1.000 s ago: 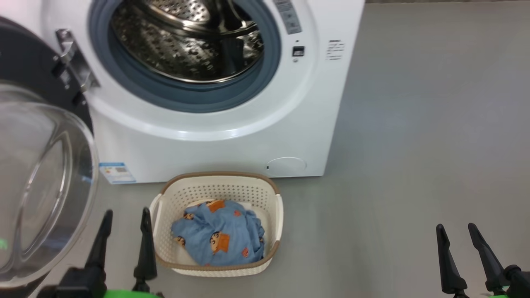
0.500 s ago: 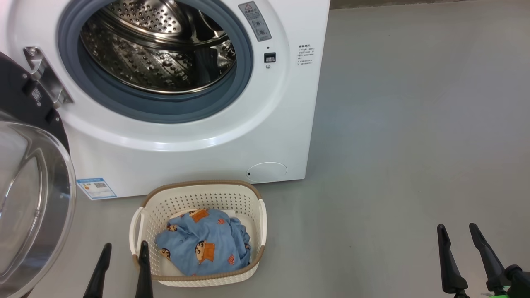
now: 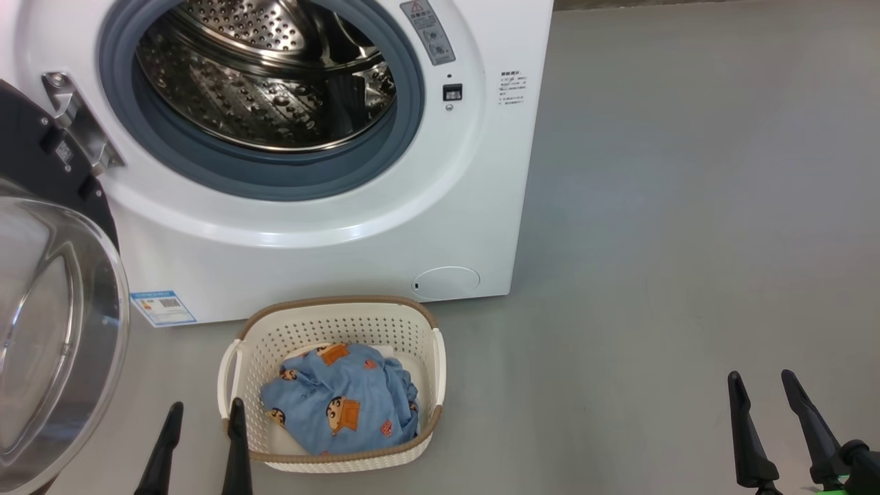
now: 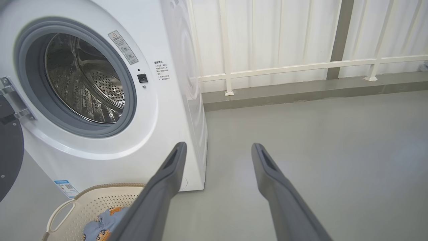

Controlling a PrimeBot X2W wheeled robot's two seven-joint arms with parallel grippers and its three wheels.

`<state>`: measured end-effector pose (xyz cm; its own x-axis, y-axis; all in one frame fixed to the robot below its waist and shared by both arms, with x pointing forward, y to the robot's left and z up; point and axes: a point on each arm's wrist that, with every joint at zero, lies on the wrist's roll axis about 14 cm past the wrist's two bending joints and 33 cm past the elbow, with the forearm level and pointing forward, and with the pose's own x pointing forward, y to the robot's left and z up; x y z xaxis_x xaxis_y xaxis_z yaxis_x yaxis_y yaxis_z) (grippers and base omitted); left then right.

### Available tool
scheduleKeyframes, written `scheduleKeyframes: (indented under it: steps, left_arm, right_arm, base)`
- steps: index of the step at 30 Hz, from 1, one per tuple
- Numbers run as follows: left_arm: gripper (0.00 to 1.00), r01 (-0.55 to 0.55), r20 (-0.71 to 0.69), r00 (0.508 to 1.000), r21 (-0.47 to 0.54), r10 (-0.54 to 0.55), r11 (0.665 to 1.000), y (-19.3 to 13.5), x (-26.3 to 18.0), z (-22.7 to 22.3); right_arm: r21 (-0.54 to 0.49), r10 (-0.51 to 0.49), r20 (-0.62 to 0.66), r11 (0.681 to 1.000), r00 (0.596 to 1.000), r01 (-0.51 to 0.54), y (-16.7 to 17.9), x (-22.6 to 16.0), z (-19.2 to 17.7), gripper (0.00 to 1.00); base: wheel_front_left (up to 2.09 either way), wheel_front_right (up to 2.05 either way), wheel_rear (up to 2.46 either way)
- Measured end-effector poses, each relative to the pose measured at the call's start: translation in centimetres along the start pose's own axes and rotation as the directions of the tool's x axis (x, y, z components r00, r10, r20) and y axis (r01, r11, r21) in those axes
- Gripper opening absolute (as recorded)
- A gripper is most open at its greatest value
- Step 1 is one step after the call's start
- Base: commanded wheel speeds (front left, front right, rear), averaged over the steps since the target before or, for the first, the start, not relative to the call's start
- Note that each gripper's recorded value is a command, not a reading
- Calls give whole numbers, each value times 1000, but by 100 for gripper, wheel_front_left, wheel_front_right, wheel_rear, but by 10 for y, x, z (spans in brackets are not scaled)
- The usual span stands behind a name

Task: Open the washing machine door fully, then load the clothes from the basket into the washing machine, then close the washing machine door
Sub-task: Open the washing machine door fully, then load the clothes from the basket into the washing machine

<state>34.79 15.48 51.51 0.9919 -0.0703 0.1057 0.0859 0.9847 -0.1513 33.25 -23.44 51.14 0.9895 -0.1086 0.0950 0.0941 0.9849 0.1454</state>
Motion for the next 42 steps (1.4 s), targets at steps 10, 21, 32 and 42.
scheduleKeyframes:
  steps: [10, 21, 32, 42]
  left_arm:
    - [100, -16, 3, 1000, -2, 16, 1000, 4, -3, 1]
    - [100, -31, -1, 1000, 3, 31, 1000, 11, -5, 0]
    - [100, -30, -4, 1000, 2, 30, 1000, 12, -7, 0]
    - [100, -35, -25, 999, -1, 35, 999, 13, -14, -6]
  right_arm:
    - [5, 12, -3, 1000, 1000, -12, 5, 4, -2, 100]
    - [8, 22, -6, 1000, 1000, -22, 8, 5, -3, 100]
    - [10, 27, -3, 1000, 1000, -27, 10, 6, -2, 100]
    - [8, 40, -9, 999, 999, -40, 13, 8, -5, 100]
  base:
    - [0, 0, 0]
    - [0, 0, 0]
    - [0, 0, 0]
    - [0, 0, 0]
